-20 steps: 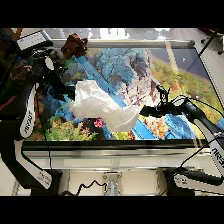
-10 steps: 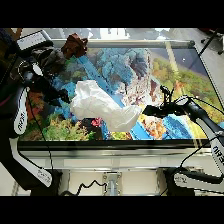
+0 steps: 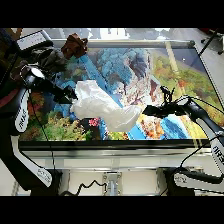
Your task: Fold the shirts.
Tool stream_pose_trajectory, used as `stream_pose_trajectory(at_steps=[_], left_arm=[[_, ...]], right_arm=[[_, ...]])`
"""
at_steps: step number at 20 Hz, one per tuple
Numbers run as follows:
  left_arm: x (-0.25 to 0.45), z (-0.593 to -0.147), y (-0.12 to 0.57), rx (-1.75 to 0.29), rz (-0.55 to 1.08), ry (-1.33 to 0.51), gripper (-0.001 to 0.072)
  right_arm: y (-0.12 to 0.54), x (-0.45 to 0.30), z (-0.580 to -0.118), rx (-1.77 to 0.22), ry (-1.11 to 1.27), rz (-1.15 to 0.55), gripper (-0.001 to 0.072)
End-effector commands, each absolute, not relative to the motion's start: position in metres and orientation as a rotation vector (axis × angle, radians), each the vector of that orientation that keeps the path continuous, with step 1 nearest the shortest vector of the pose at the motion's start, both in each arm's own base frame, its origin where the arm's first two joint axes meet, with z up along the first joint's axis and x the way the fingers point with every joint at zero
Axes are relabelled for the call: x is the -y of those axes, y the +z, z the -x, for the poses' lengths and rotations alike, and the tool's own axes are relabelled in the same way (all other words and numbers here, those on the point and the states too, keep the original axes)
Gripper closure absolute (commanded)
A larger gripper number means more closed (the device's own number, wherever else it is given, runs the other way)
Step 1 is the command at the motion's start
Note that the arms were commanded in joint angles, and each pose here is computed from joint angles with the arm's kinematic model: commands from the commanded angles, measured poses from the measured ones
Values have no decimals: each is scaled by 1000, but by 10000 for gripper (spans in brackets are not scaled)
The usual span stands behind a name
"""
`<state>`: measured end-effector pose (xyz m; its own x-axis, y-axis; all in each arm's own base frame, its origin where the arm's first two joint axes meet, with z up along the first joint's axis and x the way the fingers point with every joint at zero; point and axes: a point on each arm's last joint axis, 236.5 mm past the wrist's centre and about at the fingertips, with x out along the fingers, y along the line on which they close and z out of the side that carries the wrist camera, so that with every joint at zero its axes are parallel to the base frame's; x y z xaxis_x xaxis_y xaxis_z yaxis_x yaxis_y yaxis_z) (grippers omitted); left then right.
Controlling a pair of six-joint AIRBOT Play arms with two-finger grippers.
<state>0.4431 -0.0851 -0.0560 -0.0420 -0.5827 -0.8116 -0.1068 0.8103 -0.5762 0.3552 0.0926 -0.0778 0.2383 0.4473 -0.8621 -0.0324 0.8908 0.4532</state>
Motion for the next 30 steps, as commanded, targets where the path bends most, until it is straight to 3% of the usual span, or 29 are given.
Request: stream_pose_trajectory(at_steps=[1, 2, 6, 7, 8, 9, 21, 30], left_arm=[[92, -447, -54, -1570, 598, -443, 167], [93, -446, -54, -1576, 600, -448, 247], [94, -437, -53, -1613, 596, -469, 292], [95, -435, -52, -1619, 596, -472, 350], [95, -434, -52, -1622, 596, -473, 559], [95, -434, -52, -1622, 595, -475, 684], [96, -422, -49, -1672, 592, -497, 687], [96, -419, -49, -1677, 580, -514, 687]], right_arm=[[-78, -93, -355, -1297, 340, -377, 43], [-78, -93, -355, -1296, 340, -377, 43], [-78, -92, -355, -1297, 340, -377, 43], [-78, -92, -355, -1297, 340, -377, 43], [-78, -92, -355, -1296, 340, -377, 44], [-78, -93, -355, -1297, 340, -377, 44], [-46, -114, -384, -1223, 456, -409, 41], [-86, -132, -396, -1286, 478, -567, 42]])
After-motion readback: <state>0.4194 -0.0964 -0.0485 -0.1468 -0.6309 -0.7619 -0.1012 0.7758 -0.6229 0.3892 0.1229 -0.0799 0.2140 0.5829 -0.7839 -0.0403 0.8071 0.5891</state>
